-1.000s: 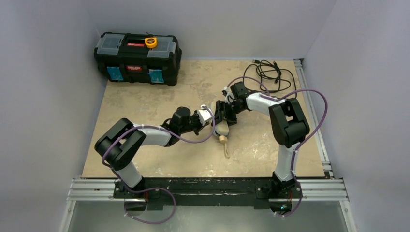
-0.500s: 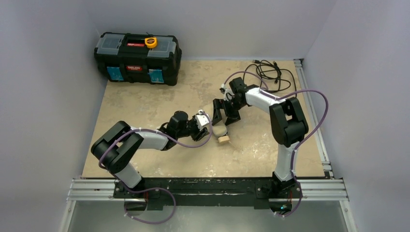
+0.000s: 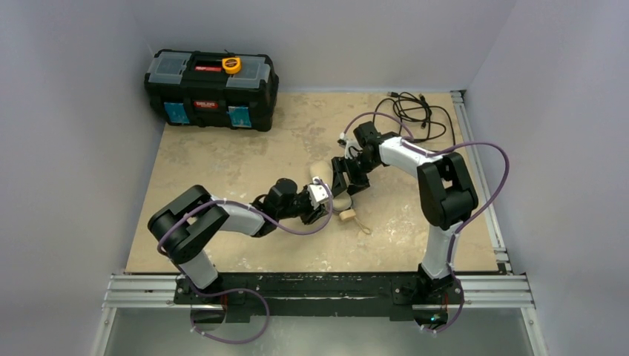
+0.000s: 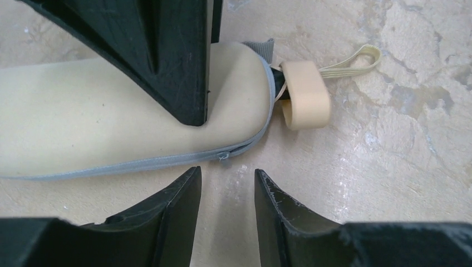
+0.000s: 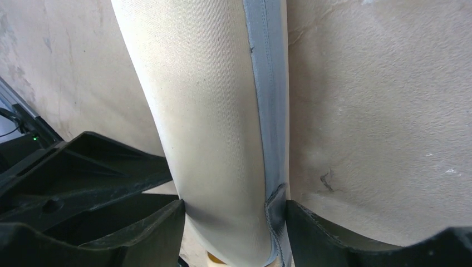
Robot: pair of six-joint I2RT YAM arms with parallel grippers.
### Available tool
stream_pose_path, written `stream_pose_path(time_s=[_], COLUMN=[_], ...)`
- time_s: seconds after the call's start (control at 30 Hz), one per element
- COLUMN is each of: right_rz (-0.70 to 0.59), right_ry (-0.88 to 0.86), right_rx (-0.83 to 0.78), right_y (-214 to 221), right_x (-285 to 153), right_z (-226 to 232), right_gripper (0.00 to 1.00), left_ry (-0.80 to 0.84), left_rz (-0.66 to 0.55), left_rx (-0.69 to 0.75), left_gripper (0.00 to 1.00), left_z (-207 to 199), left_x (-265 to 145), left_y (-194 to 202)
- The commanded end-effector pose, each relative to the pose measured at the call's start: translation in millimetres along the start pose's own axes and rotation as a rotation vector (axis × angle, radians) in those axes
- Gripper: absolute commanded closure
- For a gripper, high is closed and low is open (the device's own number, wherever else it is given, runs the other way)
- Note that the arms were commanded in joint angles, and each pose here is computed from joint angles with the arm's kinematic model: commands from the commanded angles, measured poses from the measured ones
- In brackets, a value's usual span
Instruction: Open the umbrella
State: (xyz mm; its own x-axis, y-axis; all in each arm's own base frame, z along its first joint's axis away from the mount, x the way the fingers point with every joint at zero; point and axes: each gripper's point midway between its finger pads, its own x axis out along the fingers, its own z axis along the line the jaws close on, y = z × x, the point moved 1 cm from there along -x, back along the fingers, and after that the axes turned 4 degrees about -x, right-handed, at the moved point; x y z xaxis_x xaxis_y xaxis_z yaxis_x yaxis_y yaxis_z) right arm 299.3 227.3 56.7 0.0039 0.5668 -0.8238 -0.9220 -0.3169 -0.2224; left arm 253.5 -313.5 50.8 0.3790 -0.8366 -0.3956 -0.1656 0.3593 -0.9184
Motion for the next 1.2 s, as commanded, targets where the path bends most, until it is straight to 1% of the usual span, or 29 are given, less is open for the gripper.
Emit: stream_pose_path(time_s=[0.0, 0.07, 0.2, 0.43, 0.6, 0.67, 0.73, 0.8, 0.83, 0.87, 0.9, 0.93, 0.97, 1.07, 1.1, 1.17], right_rz=[0.013, 0.023, 0.041, 0.065, 0.065, 0.068, 0.070, 0.073, 0.073, 0.075, 0.078, 0.081, 0.081, 0.086, 0.085, 0.088], right_ry=[0.048, 0.062, 0.069, 0.055, 0.054, 0.051, 0.051, 0.057, 0.059, 0.059, 0.060, 0.061, 0.061, 0.056, 0.056, 0.054], right_rx=[-0.018, -0.017, 0.002, 0.088, 0.093, 0.093, 0.088, 0.086, 0.082, 0.080, 0.078, 0.077, 0.076, 0.069, 0.065, 0.055], right_y=[10, 13, 21, 30, 32, 33, 35, 37, 37, 38, 39, 40, 40, 41, 41, 42], right_x=[6, 10, 15, 17, 16, 16, 17, 17, 17, 17, 17, 18, 18, 18, 18, 18], right_z=[-14, -19, -26, -40, -43, -43, -43, -45, -45, -46, -46, -46, -47, -46, -47, -47], right_gripper=[0.40, 0.45, 0.49, 0.60, 0.63, 0.63, 0.64, 0.66, 0.66, 0.66, 0.66, 0.66, 0.66, 0.66, 0.66, 0.67], left_ry=[-0.046, -0.056, -0.055, -0.026, -0.045, -0.096, -0.118, -0.130, -0.134, -0.142, -0.148, -0.151, -0.150, -0.145, -0.147, -0.163], left_rz=[-0.046, -0.041, -0.041, -0.058, -0.051, -0.030, -0.035, -0.036, -0.034, -0.031, -0.030, -0.033, -0.037, -0.045, -0.048, -0.056], left_rx=[-0.027, -0.038, -0.054, -0.070, -0.113, -0.168, -0.178, -0.192, -0.201, -0.213, -0.226, -0.232, -0.233, -0.229, -0.224, -0.210], left_gripper=[0.62, 0.64, 0.68, 0.73, 0.73, 0.75, 0.79, 0.81, 0.80, 0.76, 0.67, 0.61, 0.59, 0.60, 0.61, 0.69], left_z=[7, 10, 9, -8, -11, -2, 1, 3, 3, 5, 6, 6, 6, 6, 6, 12], left_x=[12, 18, 23, 27, 37, 42, 43, 42, 42, 41, 39, 38, 37, 36, 38, 41], left_y=[-11, -11, -10, -14, -14, -10, -10, -11, -11, -10, -10, -10, -11, -11, -11, -12])
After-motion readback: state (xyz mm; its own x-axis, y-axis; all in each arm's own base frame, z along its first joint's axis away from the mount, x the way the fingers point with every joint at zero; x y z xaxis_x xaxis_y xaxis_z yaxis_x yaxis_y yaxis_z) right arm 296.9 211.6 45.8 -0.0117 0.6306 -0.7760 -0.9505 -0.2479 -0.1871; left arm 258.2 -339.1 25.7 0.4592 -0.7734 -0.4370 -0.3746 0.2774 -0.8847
